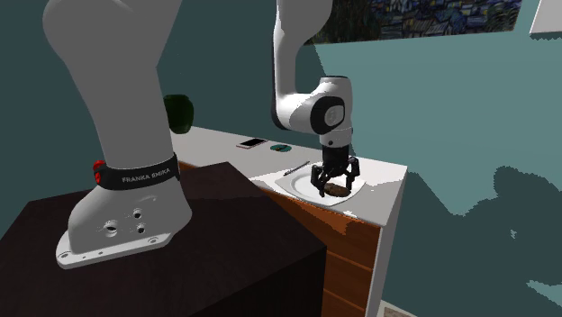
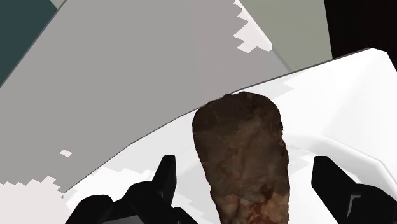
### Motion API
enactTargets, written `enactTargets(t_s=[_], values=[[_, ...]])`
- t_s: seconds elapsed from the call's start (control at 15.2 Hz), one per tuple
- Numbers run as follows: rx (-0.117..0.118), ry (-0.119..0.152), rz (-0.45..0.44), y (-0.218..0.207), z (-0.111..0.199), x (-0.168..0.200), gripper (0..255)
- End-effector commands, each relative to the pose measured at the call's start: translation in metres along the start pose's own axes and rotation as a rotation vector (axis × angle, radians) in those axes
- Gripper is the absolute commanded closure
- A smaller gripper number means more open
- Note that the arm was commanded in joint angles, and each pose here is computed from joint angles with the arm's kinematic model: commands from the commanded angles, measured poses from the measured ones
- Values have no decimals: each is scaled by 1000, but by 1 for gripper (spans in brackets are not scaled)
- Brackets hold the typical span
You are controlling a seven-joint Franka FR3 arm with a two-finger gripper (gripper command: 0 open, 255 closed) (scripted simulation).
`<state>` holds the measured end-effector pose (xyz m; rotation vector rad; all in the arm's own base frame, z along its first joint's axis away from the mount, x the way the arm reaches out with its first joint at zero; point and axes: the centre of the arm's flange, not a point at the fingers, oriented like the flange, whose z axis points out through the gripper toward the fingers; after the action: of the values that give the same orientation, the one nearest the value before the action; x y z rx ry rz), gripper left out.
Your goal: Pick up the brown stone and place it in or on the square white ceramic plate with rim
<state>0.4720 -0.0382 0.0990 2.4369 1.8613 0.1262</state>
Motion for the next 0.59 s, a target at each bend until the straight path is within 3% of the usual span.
enactTargets(t_s=[0.0,0.07,0.53], values=[[0,0,0,0,0,0,0],[0,0,0,0,0,0,255],[0,0,0,-1,0,-1,255]])
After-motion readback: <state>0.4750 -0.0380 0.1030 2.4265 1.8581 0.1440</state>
